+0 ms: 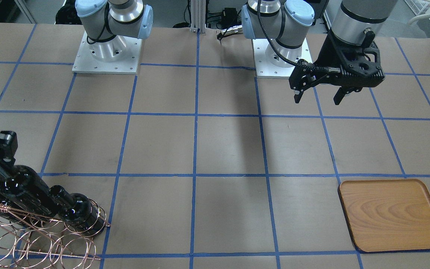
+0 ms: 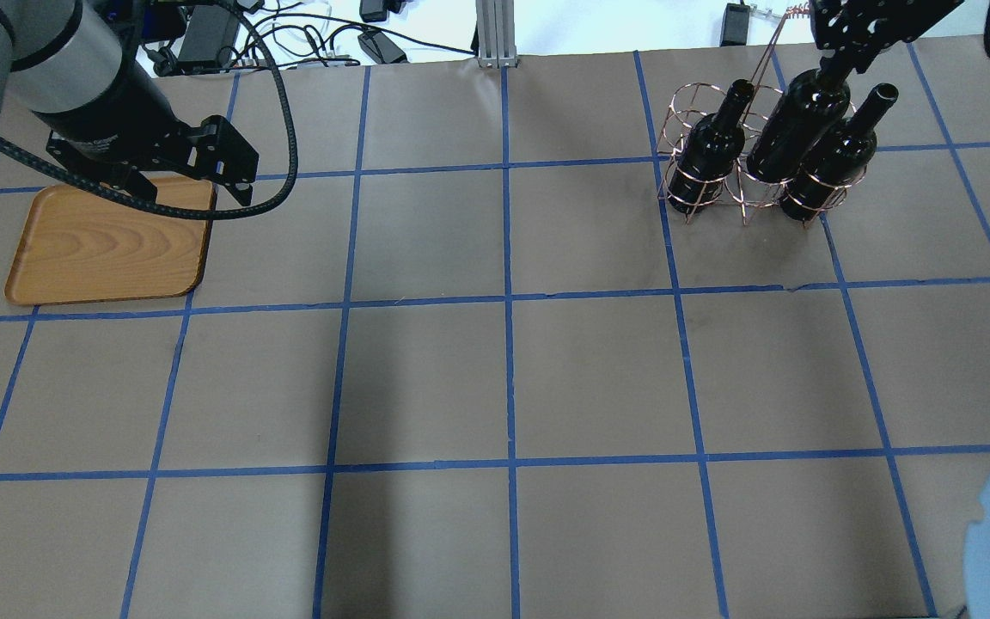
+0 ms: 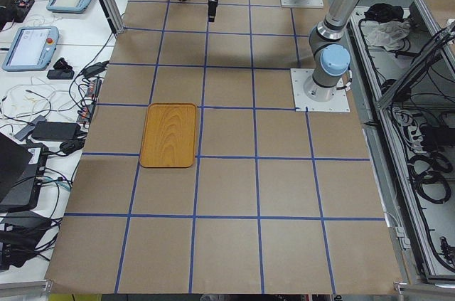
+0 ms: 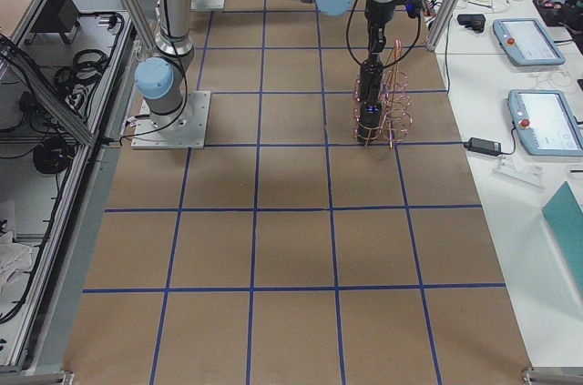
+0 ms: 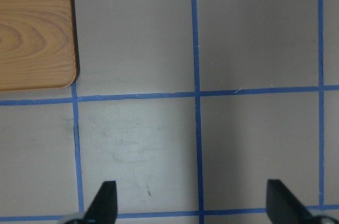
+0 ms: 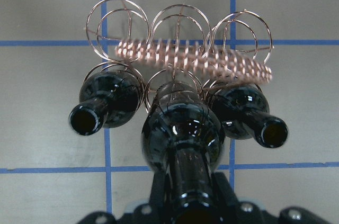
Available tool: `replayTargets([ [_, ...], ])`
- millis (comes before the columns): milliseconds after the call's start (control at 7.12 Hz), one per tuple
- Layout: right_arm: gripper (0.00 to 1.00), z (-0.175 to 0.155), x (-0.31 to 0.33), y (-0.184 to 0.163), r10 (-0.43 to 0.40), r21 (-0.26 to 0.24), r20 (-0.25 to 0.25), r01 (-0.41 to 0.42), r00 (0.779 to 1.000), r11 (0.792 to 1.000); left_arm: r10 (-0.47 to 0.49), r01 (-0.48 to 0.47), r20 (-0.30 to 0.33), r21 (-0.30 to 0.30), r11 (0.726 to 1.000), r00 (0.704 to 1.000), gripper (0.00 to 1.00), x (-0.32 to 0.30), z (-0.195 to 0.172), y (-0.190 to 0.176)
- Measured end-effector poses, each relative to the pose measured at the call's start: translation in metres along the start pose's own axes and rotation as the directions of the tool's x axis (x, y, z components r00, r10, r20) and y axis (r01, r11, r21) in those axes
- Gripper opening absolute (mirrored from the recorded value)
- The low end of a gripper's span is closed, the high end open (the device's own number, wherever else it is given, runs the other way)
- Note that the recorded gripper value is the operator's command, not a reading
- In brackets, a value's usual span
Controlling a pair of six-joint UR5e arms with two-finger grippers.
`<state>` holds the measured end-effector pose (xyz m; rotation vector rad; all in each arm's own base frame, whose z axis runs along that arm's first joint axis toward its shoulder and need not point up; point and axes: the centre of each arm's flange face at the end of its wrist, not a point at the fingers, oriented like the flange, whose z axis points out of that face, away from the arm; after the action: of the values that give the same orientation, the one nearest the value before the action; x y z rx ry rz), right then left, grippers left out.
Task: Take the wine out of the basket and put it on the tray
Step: 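Lift the dark bottle up out of the wire basket with the right gripper, then carry the bottle toward the table center and stand it upright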
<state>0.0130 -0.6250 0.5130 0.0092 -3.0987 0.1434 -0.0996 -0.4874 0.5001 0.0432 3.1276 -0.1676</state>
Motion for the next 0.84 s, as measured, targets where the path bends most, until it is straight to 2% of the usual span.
replayTargets([
  [140,0.19,-0.034,-0.005,0.025,-0.001,0.001,-0.001,0.001,1.0,1.0,-0.001,0.001,0.0,0.001,1.0,1.0,1.0,0.0,0.0,0.0],
  [281,0.17,-0.058,-0.013,0.053,0.005,-0.03,0.006,-0.005,1.0,1.0,-0.001,0.001,0.001,0.001,1.0,1.0,1.0,-0.001,-0.001,0.0],
  [421,0.15,-0.065,-0.025,0.081,0.027,-0.084,0.019,-0.026,0.999,0.996,-0.003,0.003,0.002,0.002,1.0,1.0,1.0,-0.002,-0.001,0.0],
  [561,0.15,-0.057,-0.045,0.103,0.054,-0.132,0.027,-0.05,0.998,0.99,-0.005,0.005,0.002,0.002,1.0,1.0,1.0,-0.003,-0.001,-0.001],
  [842,0.13,-0.025,-0.116,0.136,0.096,-0.188,0.015,-0.091,0.995,0.978,-0.011,0.011,-0.003,-0.004,1.0,1.0,1.0,-0.005,0.001,-0.002],
])
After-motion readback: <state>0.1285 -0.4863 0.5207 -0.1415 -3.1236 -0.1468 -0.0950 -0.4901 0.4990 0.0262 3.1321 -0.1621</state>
